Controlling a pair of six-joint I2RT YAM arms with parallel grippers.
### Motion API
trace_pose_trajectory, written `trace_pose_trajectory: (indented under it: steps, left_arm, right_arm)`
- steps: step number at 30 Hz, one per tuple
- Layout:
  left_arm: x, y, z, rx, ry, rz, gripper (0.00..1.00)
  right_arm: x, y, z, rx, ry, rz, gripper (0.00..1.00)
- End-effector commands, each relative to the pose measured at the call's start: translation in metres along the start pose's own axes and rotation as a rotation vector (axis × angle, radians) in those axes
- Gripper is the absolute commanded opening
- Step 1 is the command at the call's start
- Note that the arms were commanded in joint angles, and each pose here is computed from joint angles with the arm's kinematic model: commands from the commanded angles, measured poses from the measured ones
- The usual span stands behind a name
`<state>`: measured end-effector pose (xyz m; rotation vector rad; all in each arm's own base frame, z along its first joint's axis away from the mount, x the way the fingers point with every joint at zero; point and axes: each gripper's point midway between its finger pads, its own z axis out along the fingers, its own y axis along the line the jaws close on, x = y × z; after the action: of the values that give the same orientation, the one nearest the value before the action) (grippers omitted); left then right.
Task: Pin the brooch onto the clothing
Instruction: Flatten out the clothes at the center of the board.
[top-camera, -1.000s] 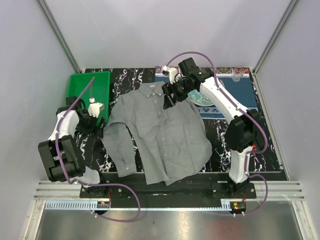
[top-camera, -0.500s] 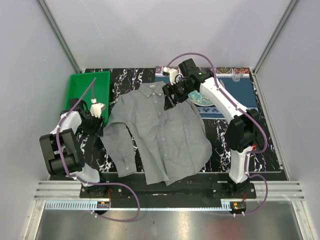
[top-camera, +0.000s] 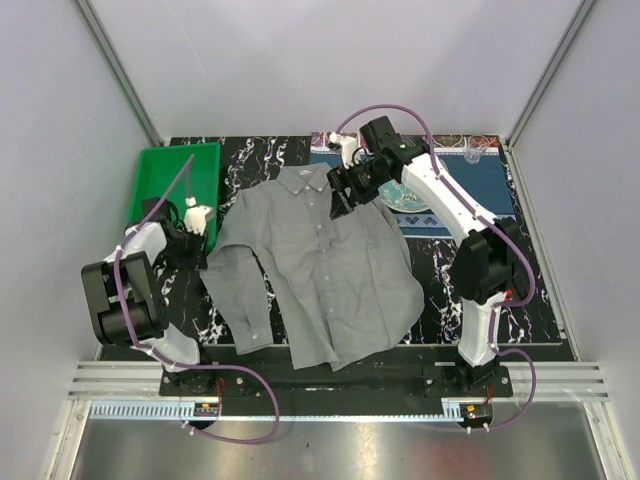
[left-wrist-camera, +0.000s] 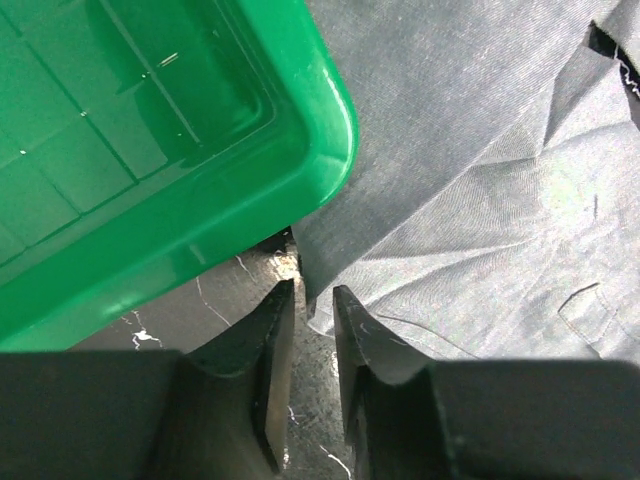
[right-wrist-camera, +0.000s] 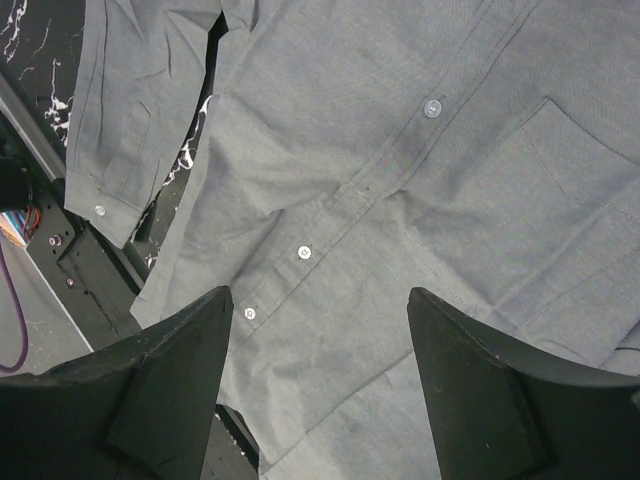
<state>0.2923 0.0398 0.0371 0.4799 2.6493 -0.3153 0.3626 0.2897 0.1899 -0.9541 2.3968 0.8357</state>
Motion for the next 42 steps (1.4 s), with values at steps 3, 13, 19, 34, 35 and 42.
trace_pose_trajectory:
  steps: [3,13,19,34,35,42]
  left_arm:
    - [-0.015,-0.004,0.003,0.032,-0.040,0.002,0.20]
    - [-0.103,-0.101,-0.067,0.045,-0.272,0.385,0.00]
    - [-0.103,-0.231,-0.037,0.137,-0.154,0.811,0.19]
    - [-0.001,-0.142,-0.069,0.196,0.018,0.825,0.83]
    - [0.011,-0.141,-0.066,0.215,0.053,0.859,0.85]
    - [0.049,-0.138,-0.035,0.260,0.181,0.735,0.98]
  right_arm:
    - [-0.006,-0.002,-0.016,0.014,-0.037,-0.022,0.77]
    - [-0.002,-0.009,-0.030,0.020,-0.054,-0.018,0.76]
    - [0.010,-0.028,-0.039,0.040,-0.038,0.039,0.77]
    - [0.025,-0.047,-0.053,0.035,-0.036,0.095,0.78]
    - [0.025,-0.048,-0.053,0.035,-0.034,0.098,0.77]
    - [0.021,-0.047,-0.055,0.038,-0.044,0.093,0.77]
